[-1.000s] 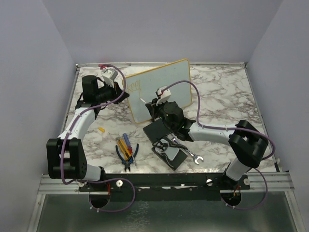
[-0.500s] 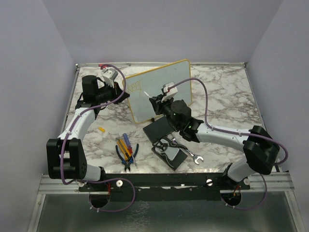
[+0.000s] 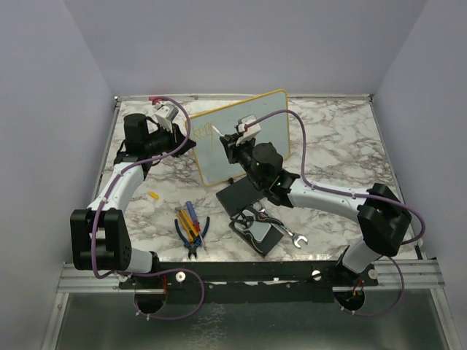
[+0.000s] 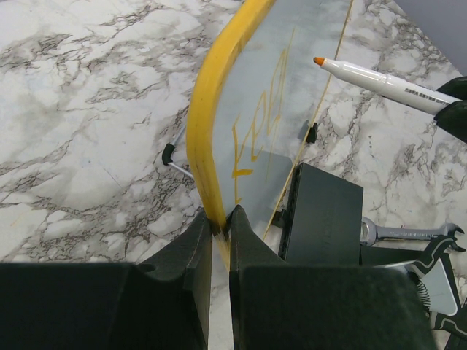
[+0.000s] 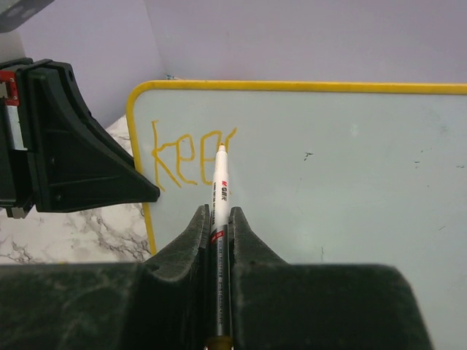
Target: Write a sentence on the whiteboard
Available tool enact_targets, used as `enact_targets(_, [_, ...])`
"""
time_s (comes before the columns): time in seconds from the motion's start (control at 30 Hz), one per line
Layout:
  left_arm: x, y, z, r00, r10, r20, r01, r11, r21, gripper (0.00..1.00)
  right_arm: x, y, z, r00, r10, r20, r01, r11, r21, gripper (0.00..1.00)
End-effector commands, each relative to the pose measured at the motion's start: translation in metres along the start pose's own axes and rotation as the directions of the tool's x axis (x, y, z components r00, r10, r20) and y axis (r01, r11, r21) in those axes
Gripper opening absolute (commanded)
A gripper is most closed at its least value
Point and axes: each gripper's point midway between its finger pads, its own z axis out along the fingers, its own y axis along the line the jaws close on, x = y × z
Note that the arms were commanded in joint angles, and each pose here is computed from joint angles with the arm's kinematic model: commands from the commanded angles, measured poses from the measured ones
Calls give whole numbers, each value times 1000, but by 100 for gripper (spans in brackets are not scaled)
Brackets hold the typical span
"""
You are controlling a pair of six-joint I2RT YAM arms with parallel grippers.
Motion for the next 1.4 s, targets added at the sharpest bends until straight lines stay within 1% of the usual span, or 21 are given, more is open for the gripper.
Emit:
enact_targets(0.0, [22,-3,4,997,-15,-71,16,1000,8,0,-10,-6,10,999,-4,35,3,1000,23,1])
enact_targets(0.9, [23,-3,5,997,-16,-74,17,1000,9,0,2,-6,23,1000,-11,5,11,1000,12,1])
enact_targets(1.37, [23,-3,5,997,-15,-74,16,1000,10,0,8,-31,15,1000,6,-9,-5,994,113,1])
